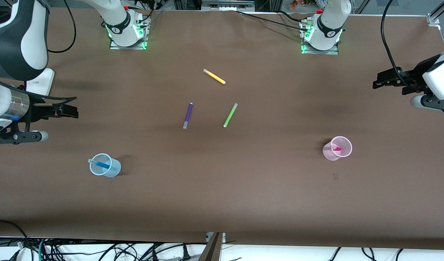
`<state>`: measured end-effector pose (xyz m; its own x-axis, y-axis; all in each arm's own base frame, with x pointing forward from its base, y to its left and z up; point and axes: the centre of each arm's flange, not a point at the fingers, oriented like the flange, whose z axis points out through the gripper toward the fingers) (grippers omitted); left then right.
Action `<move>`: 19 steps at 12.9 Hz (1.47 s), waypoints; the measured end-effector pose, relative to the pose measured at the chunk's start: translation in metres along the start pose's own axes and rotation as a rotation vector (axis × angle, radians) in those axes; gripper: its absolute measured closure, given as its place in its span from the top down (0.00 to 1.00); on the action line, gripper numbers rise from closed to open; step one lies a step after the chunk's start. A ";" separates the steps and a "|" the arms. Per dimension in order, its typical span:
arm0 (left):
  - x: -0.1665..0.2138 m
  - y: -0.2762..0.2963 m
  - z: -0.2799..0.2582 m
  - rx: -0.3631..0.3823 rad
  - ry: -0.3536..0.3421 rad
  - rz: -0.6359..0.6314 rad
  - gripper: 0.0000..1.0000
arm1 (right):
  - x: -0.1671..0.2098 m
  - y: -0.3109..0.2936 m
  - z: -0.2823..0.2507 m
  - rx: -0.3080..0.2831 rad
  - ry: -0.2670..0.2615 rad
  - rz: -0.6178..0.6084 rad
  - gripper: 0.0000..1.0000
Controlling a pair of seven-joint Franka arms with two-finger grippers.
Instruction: Place pink and blue markers in matching cups
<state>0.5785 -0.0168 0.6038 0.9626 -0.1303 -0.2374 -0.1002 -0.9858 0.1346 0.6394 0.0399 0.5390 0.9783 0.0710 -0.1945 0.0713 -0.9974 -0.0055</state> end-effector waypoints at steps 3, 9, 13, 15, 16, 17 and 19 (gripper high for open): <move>0.000 0.014 0.001 0.010 -0.006 0.014 1.00 | -0.018 0.006 -0.021 0.074 0.014 -0.051 1.00; -0.022 0.042 0.010 0.068 0.043 0.023 1.00 | -0.079 0.054 -0.069 -0.027 0.084 -0.015 1.00; -0.048 0.042 0.027 0.075 0.090 0.020 1.00 | -0.088 0.061 -0.062 -0.027 0.119 -0.007 1.00; -0.045 0.039 0.029 0.075 0.100 0.016 1.00 | -0.089 0.042 -0.062 -0.026 0.118 -0.009 1.00; -0.044 0.038 0.029 0.074 0.101 0.014 1.00 | -0.091 0.032 -0.061 -0.023 0.110 0.023 1.00; -0.044 0.038 0.029 0.074 0.104 0.013 1.00 | -0.093 0.027 -0.060 -0.021 0.094 0.050 1.00; -0.043 0.037 0.029 0.074 0.111 0.012 1.00 | -0.093 0.028 -0.057 -0.021 0.080 0.064 1.00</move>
<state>0.5260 -0.0509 0.5914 0.9827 -0.1340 -0.1281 -0.1266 -0.9899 0.0645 0.5614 0.0063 0.6125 0.9933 0.0084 -0.1153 0.0114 -0.9996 0.0249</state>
